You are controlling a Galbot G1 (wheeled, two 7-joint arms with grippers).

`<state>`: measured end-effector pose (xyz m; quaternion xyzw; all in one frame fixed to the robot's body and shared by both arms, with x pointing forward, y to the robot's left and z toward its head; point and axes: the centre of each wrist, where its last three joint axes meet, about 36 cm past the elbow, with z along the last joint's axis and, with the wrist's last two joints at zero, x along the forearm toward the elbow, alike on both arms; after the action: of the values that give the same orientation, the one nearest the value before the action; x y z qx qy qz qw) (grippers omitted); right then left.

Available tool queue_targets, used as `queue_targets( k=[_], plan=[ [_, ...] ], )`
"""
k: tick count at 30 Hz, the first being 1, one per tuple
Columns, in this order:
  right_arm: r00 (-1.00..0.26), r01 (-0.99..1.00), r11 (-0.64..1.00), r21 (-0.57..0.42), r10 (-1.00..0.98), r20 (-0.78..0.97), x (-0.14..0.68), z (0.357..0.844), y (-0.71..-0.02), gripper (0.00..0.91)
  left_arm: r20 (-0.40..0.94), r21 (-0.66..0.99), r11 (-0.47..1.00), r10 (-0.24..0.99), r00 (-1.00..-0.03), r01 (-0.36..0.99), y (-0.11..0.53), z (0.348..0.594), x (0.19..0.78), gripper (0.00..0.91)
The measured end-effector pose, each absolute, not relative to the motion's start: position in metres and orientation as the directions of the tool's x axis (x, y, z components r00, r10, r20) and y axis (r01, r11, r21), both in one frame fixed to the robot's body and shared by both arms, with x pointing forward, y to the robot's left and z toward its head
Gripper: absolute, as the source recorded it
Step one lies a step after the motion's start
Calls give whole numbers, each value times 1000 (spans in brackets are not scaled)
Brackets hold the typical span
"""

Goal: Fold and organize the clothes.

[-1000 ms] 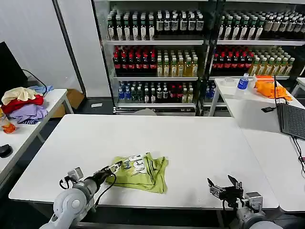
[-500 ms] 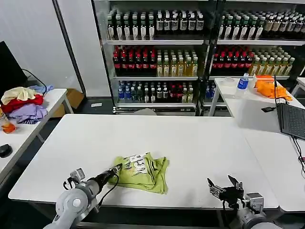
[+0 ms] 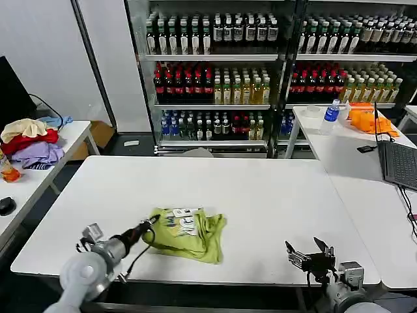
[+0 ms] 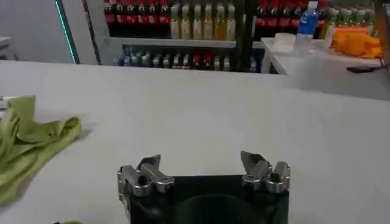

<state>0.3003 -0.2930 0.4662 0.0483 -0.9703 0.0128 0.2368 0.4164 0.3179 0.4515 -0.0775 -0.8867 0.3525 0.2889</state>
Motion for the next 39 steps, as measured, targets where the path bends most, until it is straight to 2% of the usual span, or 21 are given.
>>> queue_targets(
  k=[6, 12, 16, 19, 23, 31, 33, 39],
  plan=[
    [-889, -100, 995, 19, -98, 447, 306, 468, -293, 907, 423, -583, 808, 212, -881, -85, 382, 495, 423, 20],
    [-896, -106, 994, 29, -108, 431, 312, 471, -294, 907, 346, -371, 925, 58, -937, -80, 445, 566, 429, 20],
    [-900, -110, 993, 33, -113, 421, 316, 473, -295, 907, 300, -212, 976, 15, -954, -52, 458, 603, 428, 20],
    [-901, -112, 993, 36, -117, 419, 316, 472, -294, 907, 285, -87, 996, -1, -959, -27, 449, 613, 424, 20],
    [-902, -110, 993, 42, -118, 416, 315, 471, -293, 907, 301, 86, 996, -31, -953, -5, 427, 587, 421, 20],
    [-903, -107, 993, 39, -114, 414, 310, 472, -291, 907, 298, 369, 929, -79, -951, 39, 377, 499, 414, 20],
    [-903, -104, 994, 37, -110, 414, 309, 473, -291, 907, 292, 404, 912, -58, -955, 68, 360, 487, 411, 20],
    [-904, -98, 995, 37, -104, 416, 305, 474, -290, 907, 268, 455, 880, 12, -963, 138, 321, 476, 403, 20]
  ],
)
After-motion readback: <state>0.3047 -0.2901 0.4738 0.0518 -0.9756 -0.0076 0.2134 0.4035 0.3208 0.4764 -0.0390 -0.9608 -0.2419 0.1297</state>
